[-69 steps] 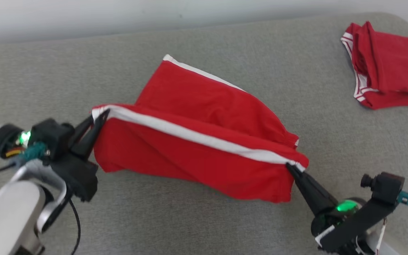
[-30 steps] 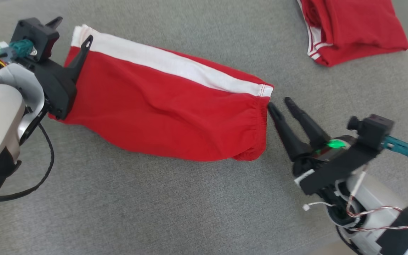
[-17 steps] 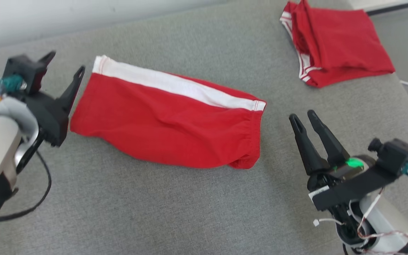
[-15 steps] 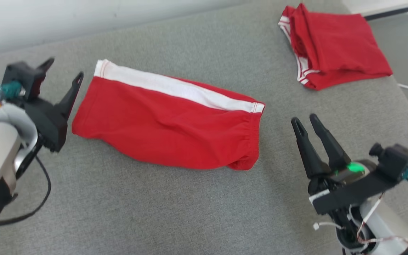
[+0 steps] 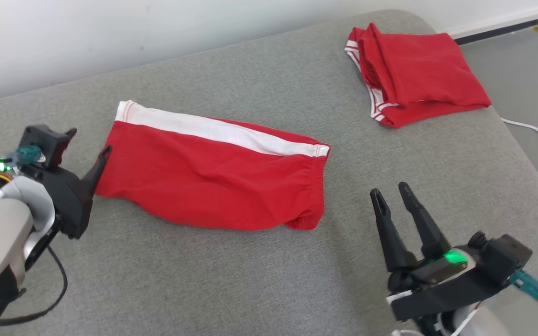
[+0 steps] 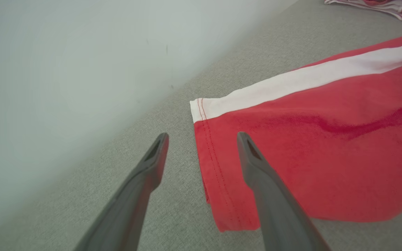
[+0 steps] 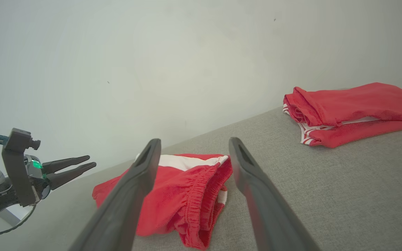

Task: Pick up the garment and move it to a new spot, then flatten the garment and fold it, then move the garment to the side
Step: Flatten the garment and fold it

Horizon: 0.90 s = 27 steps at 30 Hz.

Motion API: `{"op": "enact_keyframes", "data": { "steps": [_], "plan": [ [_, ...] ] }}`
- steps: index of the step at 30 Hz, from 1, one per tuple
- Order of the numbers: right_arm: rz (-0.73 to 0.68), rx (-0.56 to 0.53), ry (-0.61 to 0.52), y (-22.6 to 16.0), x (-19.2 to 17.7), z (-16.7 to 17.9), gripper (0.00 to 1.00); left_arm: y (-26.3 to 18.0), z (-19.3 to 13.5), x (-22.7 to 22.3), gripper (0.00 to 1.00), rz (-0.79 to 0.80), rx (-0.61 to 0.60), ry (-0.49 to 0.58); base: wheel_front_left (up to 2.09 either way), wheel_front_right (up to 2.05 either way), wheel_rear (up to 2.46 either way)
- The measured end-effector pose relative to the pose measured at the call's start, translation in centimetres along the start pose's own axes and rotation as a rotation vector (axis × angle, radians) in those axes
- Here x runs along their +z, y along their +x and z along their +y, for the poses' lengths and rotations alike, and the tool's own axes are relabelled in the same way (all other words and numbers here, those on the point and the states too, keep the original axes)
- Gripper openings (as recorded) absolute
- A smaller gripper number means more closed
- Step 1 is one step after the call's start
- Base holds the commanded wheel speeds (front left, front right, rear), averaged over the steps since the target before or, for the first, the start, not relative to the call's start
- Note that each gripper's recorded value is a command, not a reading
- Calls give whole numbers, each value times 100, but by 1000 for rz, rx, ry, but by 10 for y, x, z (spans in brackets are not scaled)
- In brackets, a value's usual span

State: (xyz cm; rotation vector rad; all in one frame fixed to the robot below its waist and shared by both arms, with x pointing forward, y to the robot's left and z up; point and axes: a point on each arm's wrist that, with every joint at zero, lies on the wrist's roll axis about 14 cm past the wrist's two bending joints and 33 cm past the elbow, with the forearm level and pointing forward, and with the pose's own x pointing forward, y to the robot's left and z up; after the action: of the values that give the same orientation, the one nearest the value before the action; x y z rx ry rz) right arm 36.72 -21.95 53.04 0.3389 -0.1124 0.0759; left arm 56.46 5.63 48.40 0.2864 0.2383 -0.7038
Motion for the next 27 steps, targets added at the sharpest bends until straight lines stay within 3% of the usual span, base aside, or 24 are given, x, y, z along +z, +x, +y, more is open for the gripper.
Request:
{"op": "enact_keyframes", "data": {
  "steps": [5, 16, 27],
  "plan": [
    [-16, -14, 26, -4, -4, 10, 100, 1, -10, -23, 100, 103, -31, 9, 0, 0, 0],
    [-48, -22, -62, -4, 1, 17, 100, -2, -16, -65, 100, 300, -47, -20, 0, 0, 0],
    [-41, -36, -66, -3, -7, 24, 100, 4, -18, -80, 100, 358, -43, -80, 0, 0, 0]
  ]
}}
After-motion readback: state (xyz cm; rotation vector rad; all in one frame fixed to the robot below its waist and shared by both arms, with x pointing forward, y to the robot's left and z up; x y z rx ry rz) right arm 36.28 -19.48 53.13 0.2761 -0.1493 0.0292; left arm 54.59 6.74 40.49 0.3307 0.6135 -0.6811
